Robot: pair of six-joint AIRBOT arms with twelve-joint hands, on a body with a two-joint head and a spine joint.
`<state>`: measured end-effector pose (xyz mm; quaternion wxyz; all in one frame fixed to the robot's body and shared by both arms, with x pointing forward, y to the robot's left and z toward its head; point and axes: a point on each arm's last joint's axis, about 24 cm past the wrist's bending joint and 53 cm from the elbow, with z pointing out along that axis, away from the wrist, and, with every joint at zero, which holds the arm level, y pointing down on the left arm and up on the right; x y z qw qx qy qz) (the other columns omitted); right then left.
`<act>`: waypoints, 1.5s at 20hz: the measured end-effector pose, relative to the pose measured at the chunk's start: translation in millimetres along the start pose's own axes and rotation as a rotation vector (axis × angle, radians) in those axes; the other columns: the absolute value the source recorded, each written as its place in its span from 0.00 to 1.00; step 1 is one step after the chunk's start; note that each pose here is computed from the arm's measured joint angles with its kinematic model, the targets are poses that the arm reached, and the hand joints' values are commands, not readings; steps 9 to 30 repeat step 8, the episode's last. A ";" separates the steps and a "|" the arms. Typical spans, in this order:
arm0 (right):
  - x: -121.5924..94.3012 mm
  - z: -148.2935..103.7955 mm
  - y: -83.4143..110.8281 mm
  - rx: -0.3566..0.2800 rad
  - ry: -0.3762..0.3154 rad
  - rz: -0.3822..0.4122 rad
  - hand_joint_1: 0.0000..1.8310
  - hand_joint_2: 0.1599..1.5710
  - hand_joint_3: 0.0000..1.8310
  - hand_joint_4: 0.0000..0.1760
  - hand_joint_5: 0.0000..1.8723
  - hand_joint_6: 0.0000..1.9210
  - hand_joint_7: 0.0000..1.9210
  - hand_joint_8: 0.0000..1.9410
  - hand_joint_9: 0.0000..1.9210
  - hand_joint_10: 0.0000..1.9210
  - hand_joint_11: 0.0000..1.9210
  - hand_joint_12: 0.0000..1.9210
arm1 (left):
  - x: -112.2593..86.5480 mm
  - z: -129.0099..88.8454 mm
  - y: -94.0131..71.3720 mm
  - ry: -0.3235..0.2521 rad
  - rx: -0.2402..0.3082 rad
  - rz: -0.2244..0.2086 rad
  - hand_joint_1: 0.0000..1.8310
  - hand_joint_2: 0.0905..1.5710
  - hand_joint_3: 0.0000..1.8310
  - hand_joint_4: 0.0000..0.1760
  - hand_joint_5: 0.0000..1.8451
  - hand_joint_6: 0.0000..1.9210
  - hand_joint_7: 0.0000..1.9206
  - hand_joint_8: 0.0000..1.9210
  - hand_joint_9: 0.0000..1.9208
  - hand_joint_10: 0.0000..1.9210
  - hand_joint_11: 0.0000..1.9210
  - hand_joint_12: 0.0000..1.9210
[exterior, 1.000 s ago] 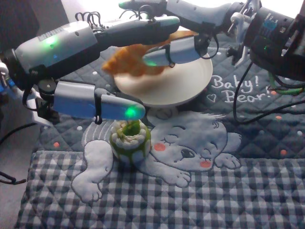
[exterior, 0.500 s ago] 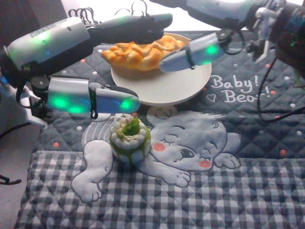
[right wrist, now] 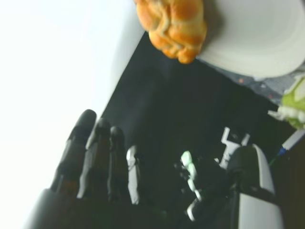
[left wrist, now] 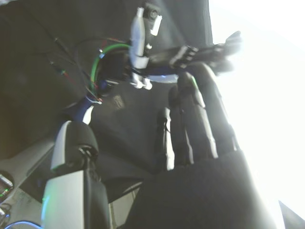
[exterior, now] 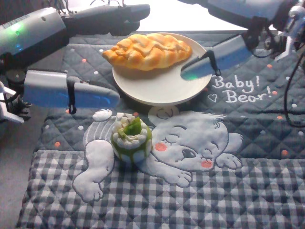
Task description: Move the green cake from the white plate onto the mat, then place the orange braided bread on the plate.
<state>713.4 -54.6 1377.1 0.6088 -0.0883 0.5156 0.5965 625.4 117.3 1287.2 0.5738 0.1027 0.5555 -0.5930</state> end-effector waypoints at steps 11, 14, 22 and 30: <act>-25.1 -32.1 43.1 -0.081 -0.067 -0.140 0.33 0.51 0.00 0.65 0.03 0.00 0.11 0.00 0.14 0.00 0.00 0.35 | -5.8 -6.7 0.4 -0.027 -0.010 -0.008 0.25 0.61 0.00 0.60 0.08 0.00 0.20 0.00 0.22 0.00 0.10 0.35; -25.1 -32.1 43.1 -0.081 -0.067 -0.140 0.33 0.51 0.00 0.65 0.03 0.00 0.11 0.00 0.14 0.00 0.00 0.35 | -5.8 -6.7 0.4 -0.027 -0.010 -0.008 0.25 0.61 0.00 0.60 0.08 0.00 0.20 0.00 0.22 0.00 0.10 0.35; -25.1 -32.1 43.1 -0.081 -0.067 -0.140 0.33 0.51 0.00 0.65 0.03 0.00 0.11 0.00 0.14 0.00 0.00 0.35 | -5.8 -6.7 0.4 -0.027 -0.010 -0.008 0.25 0.61 0.00 0.60 0.08 0.00 0.20 0.00 0.22 0.00 0.10 0.35; -25.1 -32.1 43.1 -0.081 -0.067 -0.140 0.33 0.51 0.00 0.65 0.03 0.00 0.11 0.00 0.14 0.00 0.00 0.35 | -5.8 -6.7 0.4 -0.027 -0.010 -0.008 0.25 0.61 0.00 0.60 0.08 0.00 0.20 0.00 0.22 0.00 0.10 0.35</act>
